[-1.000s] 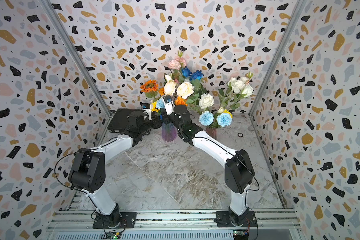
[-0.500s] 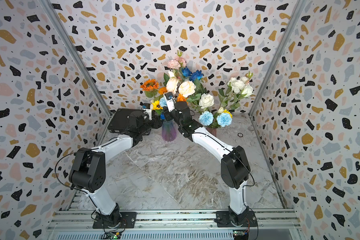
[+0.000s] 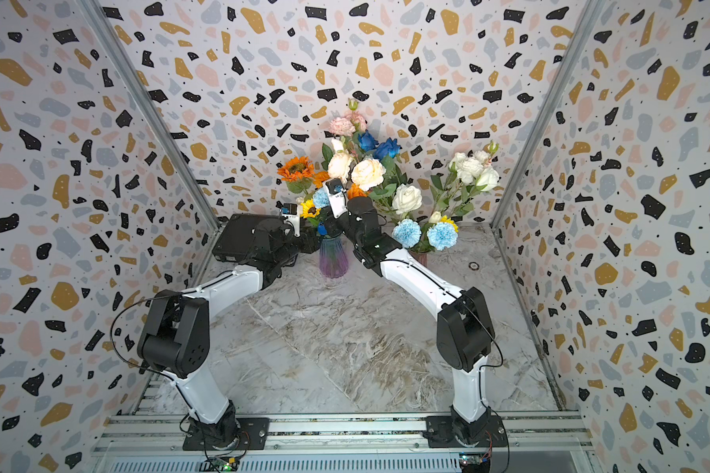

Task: Pick out blue flowers from the vase
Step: Pick up the flower from the vase.

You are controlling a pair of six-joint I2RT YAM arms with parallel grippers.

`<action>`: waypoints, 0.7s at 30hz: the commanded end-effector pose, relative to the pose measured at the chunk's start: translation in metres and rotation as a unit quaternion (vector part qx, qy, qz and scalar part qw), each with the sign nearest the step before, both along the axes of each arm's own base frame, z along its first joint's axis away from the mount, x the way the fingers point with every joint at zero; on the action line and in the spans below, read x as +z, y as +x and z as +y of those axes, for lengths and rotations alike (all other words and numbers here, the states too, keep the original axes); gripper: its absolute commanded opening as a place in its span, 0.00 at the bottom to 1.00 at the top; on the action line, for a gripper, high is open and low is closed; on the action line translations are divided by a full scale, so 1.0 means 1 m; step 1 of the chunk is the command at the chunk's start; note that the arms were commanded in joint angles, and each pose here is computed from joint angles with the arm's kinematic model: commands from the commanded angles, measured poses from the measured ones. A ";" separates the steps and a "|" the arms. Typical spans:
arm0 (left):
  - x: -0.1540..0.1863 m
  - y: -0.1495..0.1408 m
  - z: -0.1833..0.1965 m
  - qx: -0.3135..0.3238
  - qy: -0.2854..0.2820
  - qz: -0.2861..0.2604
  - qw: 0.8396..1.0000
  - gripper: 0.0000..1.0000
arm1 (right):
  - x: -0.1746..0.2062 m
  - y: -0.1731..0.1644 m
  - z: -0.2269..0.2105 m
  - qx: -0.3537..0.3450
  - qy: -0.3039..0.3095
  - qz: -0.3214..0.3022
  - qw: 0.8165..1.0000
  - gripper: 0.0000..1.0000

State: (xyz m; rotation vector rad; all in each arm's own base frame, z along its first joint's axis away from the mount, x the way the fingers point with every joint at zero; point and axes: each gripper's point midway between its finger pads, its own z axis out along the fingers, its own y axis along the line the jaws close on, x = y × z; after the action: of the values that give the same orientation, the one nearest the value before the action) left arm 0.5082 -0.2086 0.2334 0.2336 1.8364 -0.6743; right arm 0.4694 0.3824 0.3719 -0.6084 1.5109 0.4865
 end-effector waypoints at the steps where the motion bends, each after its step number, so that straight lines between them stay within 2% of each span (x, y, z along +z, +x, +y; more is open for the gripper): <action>1: -0.034 0.000 0.000 0.000 0.022 0.040 0.999 0.62 | 0.093 -0.031 -0.017 0.017 0.060 -0.076 0.995 0.29; 21: -0.033 0.001 0.000 0.003 0.019 0.041 0.999 0.62 | 0.159 -0.103 -0.010 0.070 0.040 -0.164 0.983 0.29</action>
State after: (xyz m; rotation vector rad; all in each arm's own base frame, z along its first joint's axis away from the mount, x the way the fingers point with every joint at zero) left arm 0.5088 -0.2087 0.2333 0.2333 1.8361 -0.6746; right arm 0.3923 0.3856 0.4852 -0.7017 1.2367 0.5275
